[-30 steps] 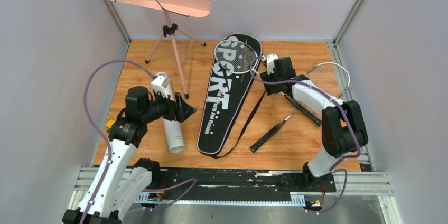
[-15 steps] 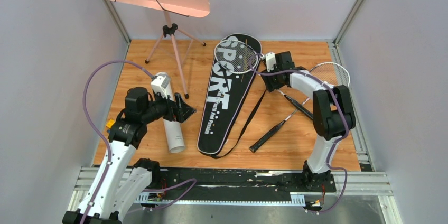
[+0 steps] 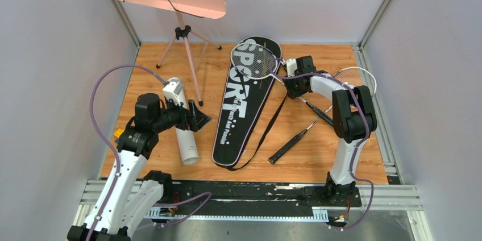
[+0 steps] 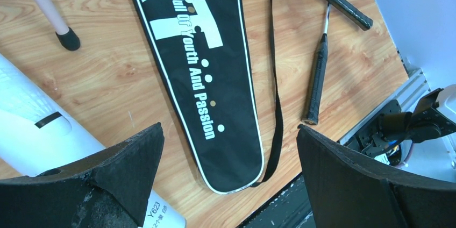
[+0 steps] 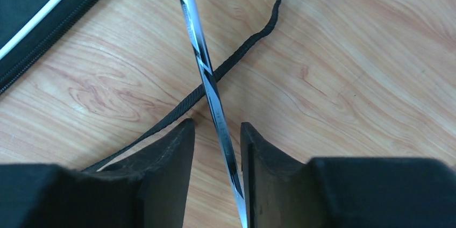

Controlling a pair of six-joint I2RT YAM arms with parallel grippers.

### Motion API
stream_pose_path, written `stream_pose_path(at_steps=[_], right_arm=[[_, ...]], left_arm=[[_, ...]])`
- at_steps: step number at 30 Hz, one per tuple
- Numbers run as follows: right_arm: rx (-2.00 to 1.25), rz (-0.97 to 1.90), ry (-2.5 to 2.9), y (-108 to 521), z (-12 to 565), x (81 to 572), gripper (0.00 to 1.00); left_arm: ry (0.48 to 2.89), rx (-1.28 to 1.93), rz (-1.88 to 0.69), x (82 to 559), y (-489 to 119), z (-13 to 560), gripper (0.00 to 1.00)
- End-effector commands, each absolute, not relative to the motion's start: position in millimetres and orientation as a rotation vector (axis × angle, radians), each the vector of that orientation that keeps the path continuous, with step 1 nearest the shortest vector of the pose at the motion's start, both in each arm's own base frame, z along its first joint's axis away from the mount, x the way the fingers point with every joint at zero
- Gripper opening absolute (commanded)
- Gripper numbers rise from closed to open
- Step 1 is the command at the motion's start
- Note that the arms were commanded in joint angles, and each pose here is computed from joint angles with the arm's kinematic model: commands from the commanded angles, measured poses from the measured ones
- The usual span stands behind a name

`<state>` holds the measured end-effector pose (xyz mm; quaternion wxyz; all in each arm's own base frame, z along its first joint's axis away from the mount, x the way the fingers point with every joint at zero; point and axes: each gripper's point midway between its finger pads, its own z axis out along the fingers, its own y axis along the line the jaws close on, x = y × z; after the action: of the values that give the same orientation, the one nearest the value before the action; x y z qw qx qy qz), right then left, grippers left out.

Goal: Pack up the badminton gear

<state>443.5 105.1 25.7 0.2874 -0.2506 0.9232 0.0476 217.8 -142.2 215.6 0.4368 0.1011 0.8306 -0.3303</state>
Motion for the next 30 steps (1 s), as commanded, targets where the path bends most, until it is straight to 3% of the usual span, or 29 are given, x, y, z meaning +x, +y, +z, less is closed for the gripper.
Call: stream_pose_path(at_steps=[1,6,10,18,30], right_arm=[[-0.683,0.177,2.406,115,44,454,0.33],[-0.682,0.255,2.334,125,79,448,0.09],[-0.646,0.351,2.311,137,98,435,0.01],[-0.273,0.515,2.385,147,133,411,0.0],[0.305,0.577,2.473,133,109,347,0.0]], left_arm=[[2.047,0.275,-0.838,219,-146,218,1.0],[2.051,0.274,-0.837,220,-146,217,1.0],[2.055,0.273,-0.837,220,-146,217,1.0],[2.068,0.263,-0.822,222,-144,214,1.0],[2.099,0.222,-0.779,224,-137,211,1.0]])
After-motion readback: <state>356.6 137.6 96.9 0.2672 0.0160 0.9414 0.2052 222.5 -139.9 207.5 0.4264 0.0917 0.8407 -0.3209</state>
